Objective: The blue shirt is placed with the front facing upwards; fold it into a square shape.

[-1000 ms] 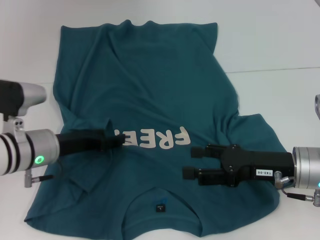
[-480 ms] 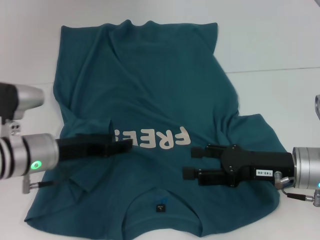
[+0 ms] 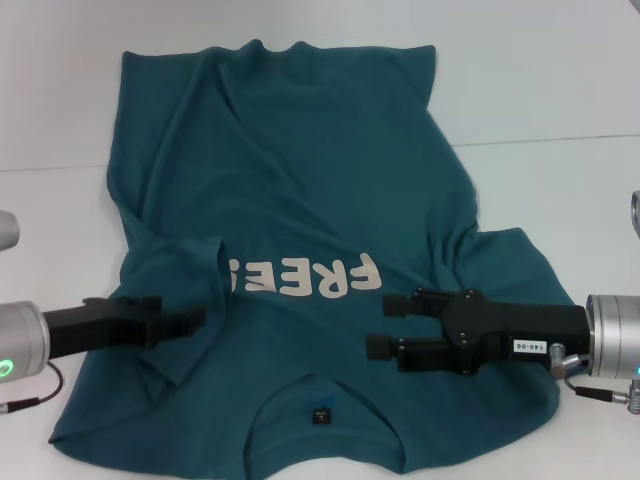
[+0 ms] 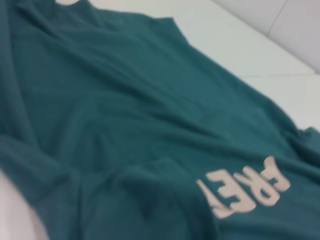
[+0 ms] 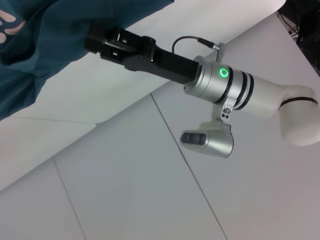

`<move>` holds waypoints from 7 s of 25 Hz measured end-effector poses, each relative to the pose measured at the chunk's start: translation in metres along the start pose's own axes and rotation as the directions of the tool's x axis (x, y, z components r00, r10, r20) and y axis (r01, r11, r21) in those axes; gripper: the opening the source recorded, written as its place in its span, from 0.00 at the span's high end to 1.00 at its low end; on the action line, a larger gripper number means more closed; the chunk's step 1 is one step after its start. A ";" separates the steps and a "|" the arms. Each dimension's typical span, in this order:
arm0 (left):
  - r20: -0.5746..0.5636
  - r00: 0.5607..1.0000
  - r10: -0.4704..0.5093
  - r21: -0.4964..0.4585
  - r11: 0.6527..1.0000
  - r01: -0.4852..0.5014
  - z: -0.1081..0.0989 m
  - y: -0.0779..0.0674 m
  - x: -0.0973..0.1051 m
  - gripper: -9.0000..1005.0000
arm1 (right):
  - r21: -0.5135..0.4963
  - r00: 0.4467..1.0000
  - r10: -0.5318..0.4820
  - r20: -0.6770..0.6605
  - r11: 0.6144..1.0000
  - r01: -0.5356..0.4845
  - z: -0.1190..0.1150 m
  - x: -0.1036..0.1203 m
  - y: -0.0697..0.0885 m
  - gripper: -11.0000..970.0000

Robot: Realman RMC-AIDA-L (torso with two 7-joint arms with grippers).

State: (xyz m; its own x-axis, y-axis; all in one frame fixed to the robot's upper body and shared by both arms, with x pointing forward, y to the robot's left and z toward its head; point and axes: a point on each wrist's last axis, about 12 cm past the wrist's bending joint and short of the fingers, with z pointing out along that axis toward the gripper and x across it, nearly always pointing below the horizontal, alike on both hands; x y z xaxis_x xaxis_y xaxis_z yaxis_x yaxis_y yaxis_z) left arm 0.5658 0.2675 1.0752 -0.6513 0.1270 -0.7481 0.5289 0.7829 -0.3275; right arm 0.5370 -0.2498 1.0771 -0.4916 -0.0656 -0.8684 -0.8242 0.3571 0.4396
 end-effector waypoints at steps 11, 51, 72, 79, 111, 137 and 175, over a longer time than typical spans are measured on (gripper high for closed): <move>-0.054 0.998 0.035 -0.006 0.999 -0.035 -0.002 0.002 0.010 0.25 | 0.001 1.000 -0.001 0.000 1.000 0.001 0.000 0.000 0.000 0.09; -0.119 0.988 0.095 -0.004 0.995 -0.096 -0.006 0.004 0.014 0.25 | -0.007 1.000 0.002 0.001 1.000 -0.002 -0.002 0.002 0.001 0.09; -0.191 0.967 0.171 0.182 0.974 -0.136 0.007 -0.025 0.012 0.25 | -0.010 1.000 -0.006 0.002 1.000 0.006 -0.002 0.003 0.002 0.09; -0.174 0.966 0.193 0.268 0.953 -0.142 0.012 -0.039 0.005 0.24 | -0.012 1.000 -0.006 0.002 1.000 0.006 -0.003 0.003 0.003 0.09; 0.225 0.972 -0.065 0.362 0.932 -0.022 -0.036 -0.019 0.009 0.24 | 0.404 0.956 0.290 0.044 0.870 -0.282 -0.096 -0.022 -0.036 0.09; 0.217 0.975 -0.049 0.319 0.948 -0.023 -0.026 -0.014 0.019 0.11 | 0.671 0.904 0.420 0.082 0.647 -0.362 -0.092 -0.035 -0.074 0.09; 0.220 0.974 -0.055 0.278 0.961 -0.008 -0.025 -0.009 0.019 0.11 | 0.749 0.918 0.395 -0.020 0.614 -0.248 -0.041 -0.035 -0.088 0.09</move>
State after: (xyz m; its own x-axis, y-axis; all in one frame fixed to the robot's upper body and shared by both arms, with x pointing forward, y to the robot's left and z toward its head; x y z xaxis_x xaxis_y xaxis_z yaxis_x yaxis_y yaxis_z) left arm 0.5346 0.2785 1.0782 -0.5437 -0.0538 -0.8376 0.6647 0.5816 -0.4689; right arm 0.6154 -0.3172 1.0781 -0.7828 0.0619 -0.6192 -0.1738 0.9337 0.3130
